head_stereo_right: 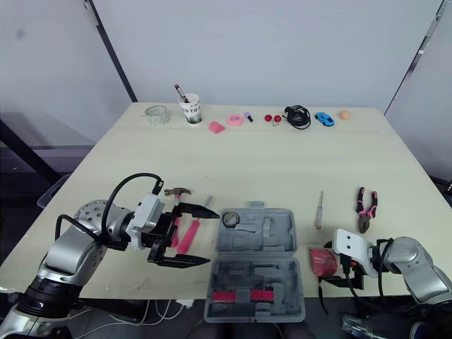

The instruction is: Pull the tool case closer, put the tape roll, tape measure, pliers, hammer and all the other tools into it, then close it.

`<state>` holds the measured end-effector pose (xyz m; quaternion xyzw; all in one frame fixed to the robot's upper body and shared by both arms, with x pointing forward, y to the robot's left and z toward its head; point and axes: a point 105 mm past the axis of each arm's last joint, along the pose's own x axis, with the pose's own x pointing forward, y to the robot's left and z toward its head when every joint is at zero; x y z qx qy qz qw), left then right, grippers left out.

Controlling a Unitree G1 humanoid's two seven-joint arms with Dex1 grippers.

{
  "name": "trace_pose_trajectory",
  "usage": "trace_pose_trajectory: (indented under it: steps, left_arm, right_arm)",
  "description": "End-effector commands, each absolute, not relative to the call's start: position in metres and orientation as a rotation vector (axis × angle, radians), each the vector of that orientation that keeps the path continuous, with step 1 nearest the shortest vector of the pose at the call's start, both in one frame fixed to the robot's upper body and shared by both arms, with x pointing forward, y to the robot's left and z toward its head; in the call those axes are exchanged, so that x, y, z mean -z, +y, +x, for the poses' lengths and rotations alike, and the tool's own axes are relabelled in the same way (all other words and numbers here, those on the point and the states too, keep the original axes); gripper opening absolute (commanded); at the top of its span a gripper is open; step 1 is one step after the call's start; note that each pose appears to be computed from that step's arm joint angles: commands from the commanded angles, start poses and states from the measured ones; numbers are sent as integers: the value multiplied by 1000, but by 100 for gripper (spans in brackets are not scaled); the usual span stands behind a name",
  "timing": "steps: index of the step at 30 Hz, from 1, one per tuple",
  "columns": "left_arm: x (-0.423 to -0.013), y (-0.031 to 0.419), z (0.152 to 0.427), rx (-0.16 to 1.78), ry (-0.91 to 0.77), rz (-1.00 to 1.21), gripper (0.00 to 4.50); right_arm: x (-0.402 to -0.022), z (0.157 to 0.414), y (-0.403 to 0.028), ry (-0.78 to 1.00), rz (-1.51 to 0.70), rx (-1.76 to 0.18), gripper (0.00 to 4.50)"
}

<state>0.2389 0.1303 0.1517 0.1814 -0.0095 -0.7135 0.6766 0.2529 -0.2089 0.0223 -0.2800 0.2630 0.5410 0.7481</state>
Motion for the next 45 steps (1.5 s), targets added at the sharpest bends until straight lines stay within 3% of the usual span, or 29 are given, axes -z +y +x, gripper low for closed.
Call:
trace_pose_trajectory:
  steps: [1,11,13,14,15,17,35,40,45]
  left_arm:
    - [-157,130,239,1602,-47,433,450]
    - [-155,131,239,1594,-44,439,450]
    - [-154,131,239,1595,-43,439,450]
    - [-154,131,239,1595,-42,439,450]
    - [-154,131,239,1596,-41,439,450]
    - [-153,130,240,1596,-41,440,450]
    - [-150,131,239,1592,-36,445,450]
    - [-150,136,242,1552,-33,429,450]
    - [-151,138,243,1520,-37,408,450]
  right_arm:
    - [-22,253,-210,570,-627,-1201,447]
    - [-15,256,-211,553,-634,-1207,447]
    - [-14,256,-212,552,-640,-1213,395]
    - [-15,256,-212,547,-641,-1214,390]
    - [-15,255,-212,543,-651,-1222,327]
    - [-15,256,-212,531,-667,-1234,310]
    - [-15,258,-217,513,-691,-1224,310]
    - [-39,270,-214,464,-705,-1109,310]
    - [-57,275,-218,534,-784,-1046,310]
